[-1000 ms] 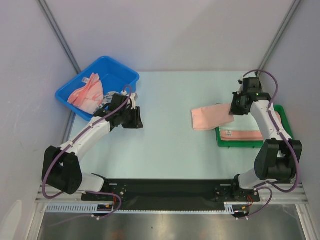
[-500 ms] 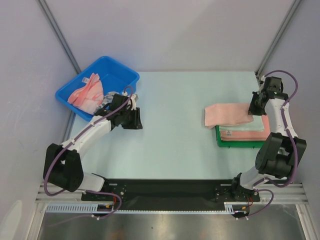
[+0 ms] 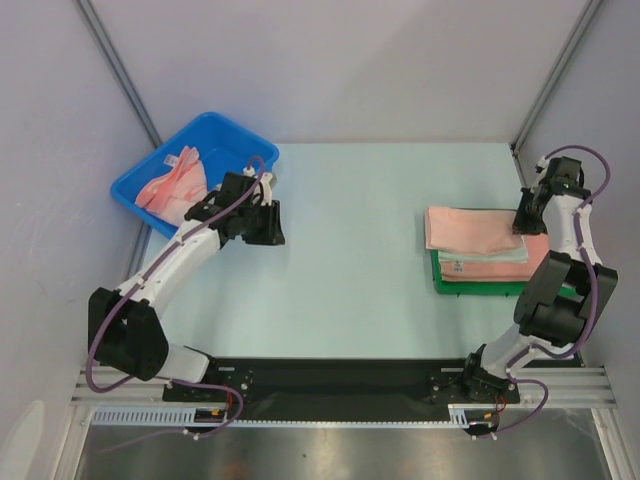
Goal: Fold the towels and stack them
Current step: Neatly place the folded towel into the bin
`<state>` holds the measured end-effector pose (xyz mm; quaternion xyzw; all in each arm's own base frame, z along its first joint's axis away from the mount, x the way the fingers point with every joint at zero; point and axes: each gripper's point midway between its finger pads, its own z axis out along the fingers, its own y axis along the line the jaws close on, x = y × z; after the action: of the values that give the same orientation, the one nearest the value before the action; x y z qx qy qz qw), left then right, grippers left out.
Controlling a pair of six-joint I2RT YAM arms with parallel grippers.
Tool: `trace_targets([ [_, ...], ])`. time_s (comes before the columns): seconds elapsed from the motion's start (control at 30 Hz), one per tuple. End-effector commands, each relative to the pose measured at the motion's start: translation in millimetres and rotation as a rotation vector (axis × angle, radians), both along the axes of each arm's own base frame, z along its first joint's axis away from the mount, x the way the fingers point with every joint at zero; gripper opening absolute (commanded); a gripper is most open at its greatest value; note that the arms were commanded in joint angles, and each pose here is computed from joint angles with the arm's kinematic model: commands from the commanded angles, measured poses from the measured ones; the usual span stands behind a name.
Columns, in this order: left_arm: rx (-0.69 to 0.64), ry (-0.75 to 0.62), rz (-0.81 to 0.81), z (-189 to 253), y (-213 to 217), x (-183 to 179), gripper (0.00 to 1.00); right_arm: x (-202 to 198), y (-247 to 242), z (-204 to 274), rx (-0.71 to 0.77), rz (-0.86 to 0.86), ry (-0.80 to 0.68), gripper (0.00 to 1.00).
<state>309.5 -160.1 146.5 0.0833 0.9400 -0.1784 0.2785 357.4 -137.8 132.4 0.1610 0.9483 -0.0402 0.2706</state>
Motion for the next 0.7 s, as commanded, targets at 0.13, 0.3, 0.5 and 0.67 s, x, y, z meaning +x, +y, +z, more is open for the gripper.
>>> trace_targets([
  [0.13, -0.004, -0.053, -0.01, 28, -1, 16, 0.42, 11, -19, 11, -0.039, 0.0, -0.027, 0.01],
  [0.3, -0.013, -0.042, -0.014, 28, -5, 19, 0.42, 16, -24, 7, -0.043, 0.01, -0.021, 0.02],
  [0.5, -0.015, -0.04, -0.014, 29, -6, 21, 0.42, 11, -38, 4, -0.03, -0.026, -0.013, 0.02],
  [0.67, -0.025, -0.045, -0.017, 33, -9, 26, 0.42, 16, -38, 0, 0.005, -0.03, -0.007, 0.05],
])
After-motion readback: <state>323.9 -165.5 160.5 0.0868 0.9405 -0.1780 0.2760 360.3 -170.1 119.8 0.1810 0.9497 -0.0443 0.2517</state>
